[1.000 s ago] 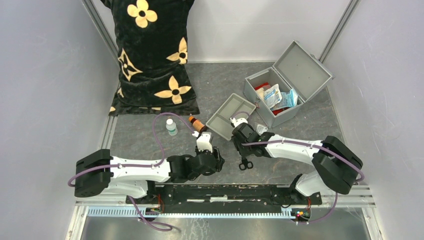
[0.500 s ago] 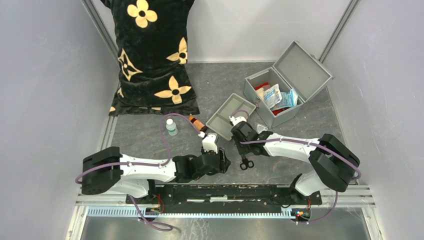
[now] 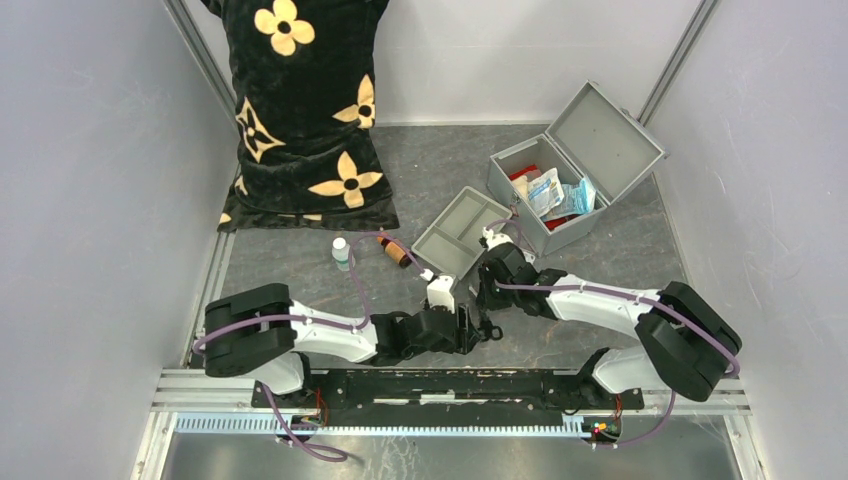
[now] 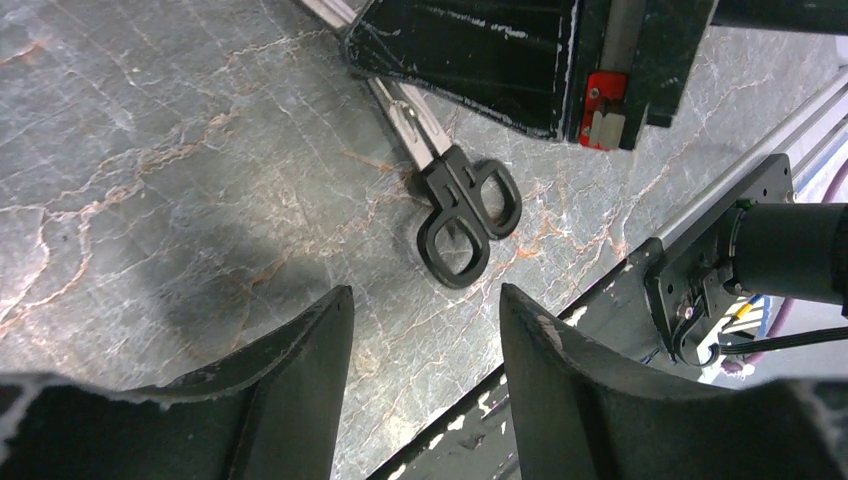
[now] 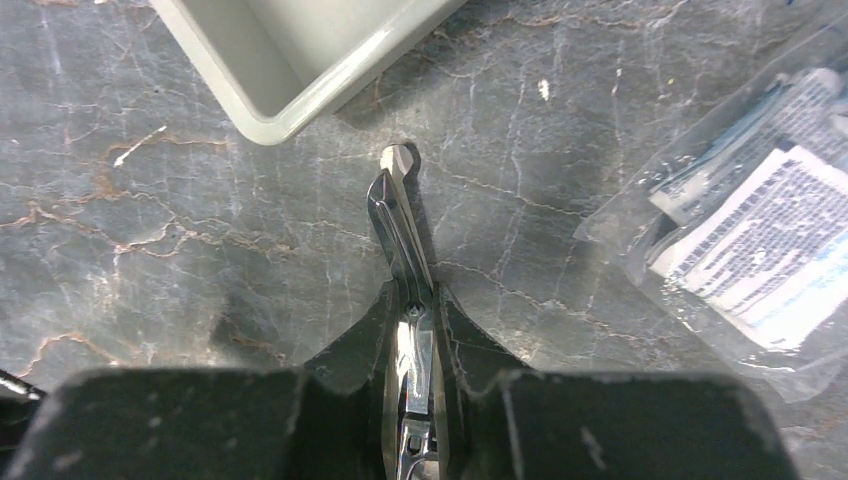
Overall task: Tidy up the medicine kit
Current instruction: Pick up the scissors from the center of the board.
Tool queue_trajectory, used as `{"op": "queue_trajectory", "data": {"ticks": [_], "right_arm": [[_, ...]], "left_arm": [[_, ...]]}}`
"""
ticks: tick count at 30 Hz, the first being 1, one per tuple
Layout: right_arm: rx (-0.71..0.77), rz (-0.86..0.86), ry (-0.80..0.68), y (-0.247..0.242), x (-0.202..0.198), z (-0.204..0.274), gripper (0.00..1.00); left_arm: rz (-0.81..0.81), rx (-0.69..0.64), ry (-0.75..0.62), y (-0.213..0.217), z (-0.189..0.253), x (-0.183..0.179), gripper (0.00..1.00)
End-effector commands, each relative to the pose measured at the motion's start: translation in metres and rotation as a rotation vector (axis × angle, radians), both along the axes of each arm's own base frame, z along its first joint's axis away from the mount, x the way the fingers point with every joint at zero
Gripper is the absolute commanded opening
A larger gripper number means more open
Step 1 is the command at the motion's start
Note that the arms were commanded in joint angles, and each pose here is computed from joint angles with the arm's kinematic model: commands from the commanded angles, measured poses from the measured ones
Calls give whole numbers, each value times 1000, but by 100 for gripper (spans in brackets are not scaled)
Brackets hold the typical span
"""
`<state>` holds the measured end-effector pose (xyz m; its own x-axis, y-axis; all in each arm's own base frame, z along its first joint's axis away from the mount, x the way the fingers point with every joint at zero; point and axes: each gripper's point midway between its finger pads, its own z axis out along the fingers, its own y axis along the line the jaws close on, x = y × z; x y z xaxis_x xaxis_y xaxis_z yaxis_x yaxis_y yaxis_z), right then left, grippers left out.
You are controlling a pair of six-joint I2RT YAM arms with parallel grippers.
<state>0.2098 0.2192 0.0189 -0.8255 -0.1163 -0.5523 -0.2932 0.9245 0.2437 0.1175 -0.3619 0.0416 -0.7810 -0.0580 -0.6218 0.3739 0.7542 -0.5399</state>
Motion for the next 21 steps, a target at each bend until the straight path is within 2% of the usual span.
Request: {"op": "queue_trajectory", "data": {"ticks": [1,10,16,21], "right_arm": [[109,-9,-8,15,2,12,1],[122,-15,-9,15,2,13,1],[126,-24,-14,12,3,14,1],[123,-25,-14,11,3,13,1]], "left_arm": [[-9,-98,-12,-26,17,3,63],[18,-118,101,-28,-13,-1,61],[-5,-148,145,-33,-19,-5,51],[2,-145,140,-31,-17,-4,35]]}}
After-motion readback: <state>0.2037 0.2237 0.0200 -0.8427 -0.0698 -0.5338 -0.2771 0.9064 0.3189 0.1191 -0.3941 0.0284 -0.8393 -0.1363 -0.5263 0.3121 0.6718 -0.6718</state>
